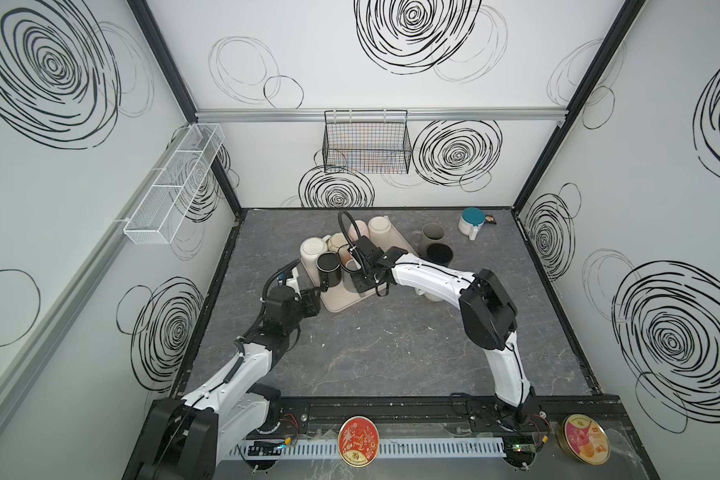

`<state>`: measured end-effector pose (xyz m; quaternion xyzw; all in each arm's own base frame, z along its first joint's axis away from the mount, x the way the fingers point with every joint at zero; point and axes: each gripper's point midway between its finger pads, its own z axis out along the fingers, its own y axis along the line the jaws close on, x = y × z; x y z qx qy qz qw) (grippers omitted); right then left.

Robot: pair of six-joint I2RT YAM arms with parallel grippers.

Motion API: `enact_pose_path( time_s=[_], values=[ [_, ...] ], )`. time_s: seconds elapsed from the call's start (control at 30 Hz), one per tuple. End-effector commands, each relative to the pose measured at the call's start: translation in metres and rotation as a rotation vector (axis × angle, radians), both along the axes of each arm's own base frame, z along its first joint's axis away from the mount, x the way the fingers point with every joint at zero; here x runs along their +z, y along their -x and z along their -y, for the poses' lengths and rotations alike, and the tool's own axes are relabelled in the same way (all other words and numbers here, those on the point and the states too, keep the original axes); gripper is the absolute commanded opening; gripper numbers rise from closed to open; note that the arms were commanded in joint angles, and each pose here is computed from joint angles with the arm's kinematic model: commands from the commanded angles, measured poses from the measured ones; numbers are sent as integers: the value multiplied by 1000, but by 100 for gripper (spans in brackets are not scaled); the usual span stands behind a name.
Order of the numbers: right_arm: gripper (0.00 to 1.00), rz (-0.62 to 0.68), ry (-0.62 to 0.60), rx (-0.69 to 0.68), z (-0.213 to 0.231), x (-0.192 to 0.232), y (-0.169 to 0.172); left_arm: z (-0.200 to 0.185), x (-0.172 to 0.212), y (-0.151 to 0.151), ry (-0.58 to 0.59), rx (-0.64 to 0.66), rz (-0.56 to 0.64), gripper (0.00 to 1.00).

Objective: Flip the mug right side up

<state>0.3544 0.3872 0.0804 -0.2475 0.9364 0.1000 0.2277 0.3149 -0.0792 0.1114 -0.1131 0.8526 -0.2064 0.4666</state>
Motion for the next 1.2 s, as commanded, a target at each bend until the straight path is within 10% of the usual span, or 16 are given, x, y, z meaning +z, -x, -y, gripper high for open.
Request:
enact_pose_path(
  time_s=[0.0, 0.2, 0.57, 1.17],
  values=[
    [42, -5, 75, 7, 11, -12, -5, 6, 8, -5, 20, -9, 34, 49],
    [40, 10, 84, 13, 10, -12, -12, 11, 9, -6, 13, -17, 33, 49],
    [1, 109, 80, 29, 13, 10, -20, 15, 10, -6, 7, -29, 36, 49],
    [0, 357, -211, 55, 13, 101, -15, 36, 40, -9, 29, -86, 132, 49]
  ],
)
